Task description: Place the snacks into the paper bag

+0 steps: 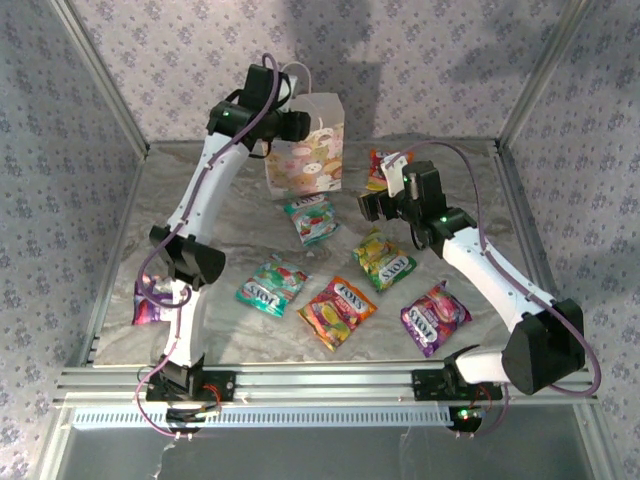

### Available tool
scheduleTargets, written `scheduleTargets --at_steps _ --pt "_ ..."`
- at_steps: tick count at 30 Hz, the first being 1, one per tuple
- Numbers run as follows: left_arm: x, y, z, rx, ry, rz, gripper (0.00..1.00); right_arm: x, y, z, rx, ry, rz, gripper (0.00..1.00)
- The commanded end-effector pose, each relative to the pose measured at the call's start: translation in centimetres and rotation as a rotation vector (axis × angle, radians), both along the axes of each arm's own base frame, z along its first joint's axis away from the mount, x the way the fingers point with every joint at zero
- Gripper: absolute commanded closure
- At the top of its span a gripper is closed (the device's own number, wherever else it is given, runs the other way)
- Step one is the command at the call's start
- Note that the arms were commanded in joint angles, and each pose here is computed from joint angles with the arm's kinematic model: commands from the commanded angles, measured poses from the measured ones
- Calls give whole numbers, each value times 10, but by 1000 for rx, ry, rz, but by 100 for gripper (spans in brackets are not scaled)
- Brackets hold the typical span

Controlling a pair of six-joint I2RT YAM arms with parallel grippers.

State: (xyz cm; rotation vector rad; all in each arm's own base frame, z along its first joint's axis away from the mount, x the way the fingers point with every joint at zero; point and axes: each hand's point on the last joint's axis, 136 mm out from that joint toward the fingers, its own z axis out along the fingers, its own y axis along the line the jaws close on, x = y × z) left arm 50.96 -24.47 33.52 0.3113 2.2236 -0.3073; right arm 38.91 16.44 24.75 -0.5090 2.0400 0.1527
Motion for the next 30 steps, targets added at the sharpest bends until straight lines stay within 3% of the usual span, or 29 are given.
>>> scheduleTargets --at_steps 1,7,11,12,16,21,24,27,30 --pt "22 4 -1 36 -62 25 42 -1 -3 11 -31 -20 -8 0" --pt "37 -6 -4 15 -102 7 44 -2 -7 15 -49 -34 -11 0" --pt "42 -8 -5 7 -113 18 55 -2 -7 14 -54 -33 -9 0" --pt "43 -7 -5 9 -114 22 60 -2 -7 13 -55 -32 -8 0" --pt "44 -2 -4 29 -123 42 100 -1 -6 13 -53 -29 -3 0" --pt "45 18 5 94 -151 103 100 -2 -5 13 -39 -28 -4 0" --pt "44 31 11 135 -166 124 100 -3 -5 16 43 8 -17 0" --pt "41 41 14 162 -163 138 100 4 -18 28 163 -4 -150 0" --pt "36 53 13 186 -143 159 100 2 -21 35 184 -15 -173 0"
